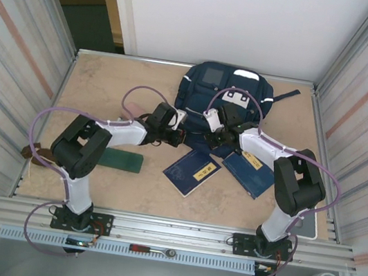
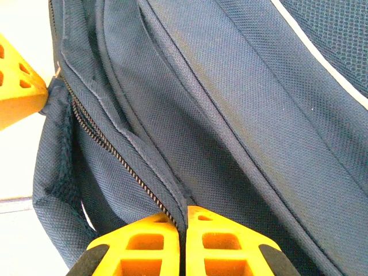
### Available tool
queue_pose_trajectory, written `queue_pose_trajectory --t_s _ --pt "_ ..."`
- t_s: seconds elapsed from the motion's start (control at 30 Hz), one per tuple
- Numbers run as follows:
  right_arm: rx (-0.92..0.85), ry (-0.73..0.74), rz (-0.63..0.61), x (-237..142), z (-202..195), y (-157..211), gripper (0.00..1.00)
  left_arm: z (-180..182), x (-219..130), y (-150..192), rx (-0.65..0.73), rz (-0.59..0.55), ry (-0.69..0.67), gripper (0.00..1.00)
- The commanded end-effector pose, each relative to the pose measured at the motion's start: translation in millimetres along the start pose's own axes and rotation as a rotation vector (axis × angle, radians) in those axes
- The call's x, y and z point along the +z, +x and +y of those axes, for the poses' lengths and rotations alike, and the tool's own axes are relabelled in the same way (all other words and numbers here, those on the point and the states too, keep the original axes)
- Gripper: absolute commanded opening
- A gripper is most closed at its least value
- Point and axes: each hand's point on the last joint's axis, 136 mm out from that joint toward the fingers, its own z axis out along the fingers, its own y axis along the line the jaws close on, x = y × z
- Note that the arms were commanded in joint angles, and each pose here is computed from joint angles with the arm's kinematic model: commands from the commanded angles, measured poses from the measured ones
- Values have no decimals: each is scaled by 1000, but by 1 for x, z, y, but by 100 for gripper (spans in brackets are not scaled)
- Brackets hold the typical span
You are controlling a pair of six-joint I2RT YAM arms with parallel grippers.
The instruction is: Pack the student bag
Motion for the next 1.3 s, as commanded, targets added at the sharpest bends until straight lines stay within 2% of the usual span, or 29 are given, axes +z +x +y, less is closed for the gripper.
queue_pose_trajectory --t_s 0.0,0.67,0.83,1.03,1.27 --pt "31 -57 -82 -15 11 -26 0 -4 8 0 -26 16 30 1" --pt "36 -86 -63 -12 19 -22 0 -1 29 2 -62 6 47 17" --pt "28 -94 -63 -13 21 -22 0 0 32 2 -62 3 45 18" --pt "-6 -38 -27 -14 10 -13 0 4 22 -3 -42 -20 8 0" --pt "16 64 -7 -34 -15 -2 0 37 -13 -8 -11 -57 -152 0"
